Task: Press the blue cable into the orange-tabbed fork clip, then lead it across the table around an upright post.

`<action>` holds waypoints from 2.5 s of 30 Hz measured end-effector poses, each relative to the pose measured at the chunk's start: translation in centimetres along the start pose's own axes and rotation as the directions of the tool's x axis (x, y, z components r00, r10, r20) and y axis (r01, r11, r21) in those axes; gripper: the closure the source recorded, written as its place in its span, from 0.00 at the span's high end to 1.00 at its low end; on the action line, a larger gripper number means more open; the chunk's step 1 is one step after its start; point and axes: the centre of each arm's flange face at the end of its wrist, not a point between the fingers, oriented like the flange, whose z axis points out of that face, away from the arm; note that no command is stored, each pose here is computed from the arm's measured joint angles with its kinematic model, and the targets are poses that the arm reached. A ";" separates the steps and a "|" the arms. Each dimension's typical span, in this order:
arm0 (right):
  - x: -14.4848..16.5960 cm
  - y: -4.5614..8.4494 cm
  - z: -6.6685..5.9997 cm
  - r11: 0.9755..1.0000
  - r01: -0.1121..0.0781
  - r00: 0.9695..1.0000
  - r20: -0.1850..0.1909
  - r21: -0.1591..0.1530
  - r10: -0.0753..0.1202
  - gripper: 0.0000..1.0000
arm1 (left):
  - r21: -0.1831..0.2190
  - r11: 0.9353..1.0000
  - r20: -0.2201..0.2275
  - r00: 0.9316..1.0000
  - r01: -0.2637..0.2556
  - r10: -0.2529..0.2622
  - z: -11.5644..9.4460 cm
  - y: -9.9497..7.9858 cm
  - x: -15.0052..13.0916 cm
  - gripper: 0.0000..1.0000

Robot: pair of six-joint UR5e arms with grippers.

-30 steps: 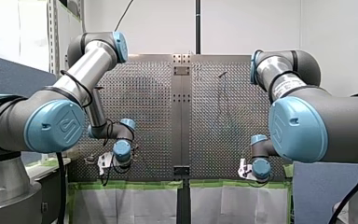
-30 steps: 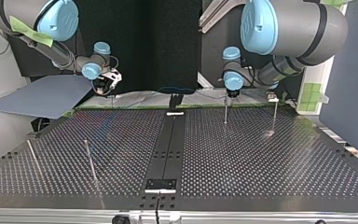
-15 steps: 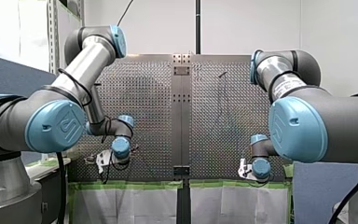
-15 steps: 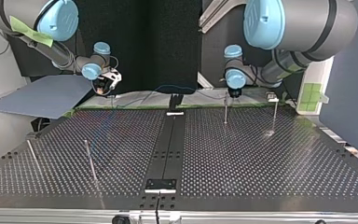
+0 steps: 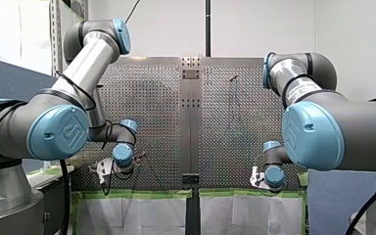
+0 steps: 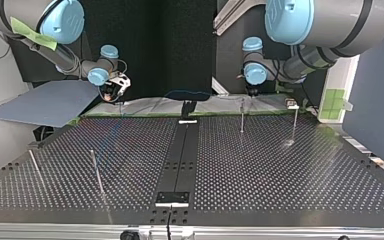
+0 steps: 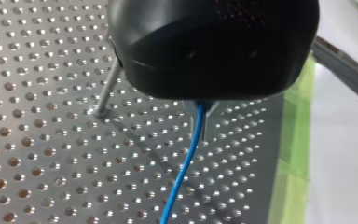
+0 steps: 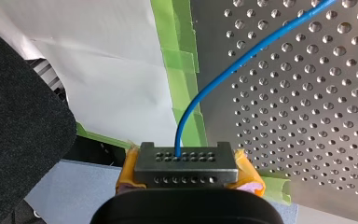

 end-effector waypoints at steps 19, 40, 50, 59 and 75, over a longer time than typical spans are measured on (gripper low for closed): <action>-0.1 0.0 -0.2 1.000 0.010 1.000 0.011 -0.008 -0.010 0.00 | 0.064 0.998 0.039 0.999 -0.005 0.003 -2.1 -1.1 -2.4 0.00; 0.1 -0.1 -0.1 1.000 0.015 1.000 0.010 -0.013 -0.015 0.00 | 0.049 0.999 0.109 0.994 0.016 -0.021 -1.4 -0.6 -4.3 0.00; 0.1 -0.1 -0.1 1.000 0.015 1.000 0.009 -0.014 -0.015 0.00 | 0.068 0.997 0.112 0.993 0.023 -0.031 -1.1 -0.6 -4.4 0.00; 0.1 -0.1 -0.1 1.000 0.015 1.000 0.009 -0.014 -0.015 0.00 | 0.074 0.997 0.105 0.994 0.032 -0.039 -1.0 -0.5 -3.9 0.00; 0.1 -0.3 -0.2 1.000 0.017 1.000 0.008 -0.012 -0.016 0.00 | 0.080 0.996 0.114 0.992 0.038 -0.047 -0.6 -0.2 -4.0 0.00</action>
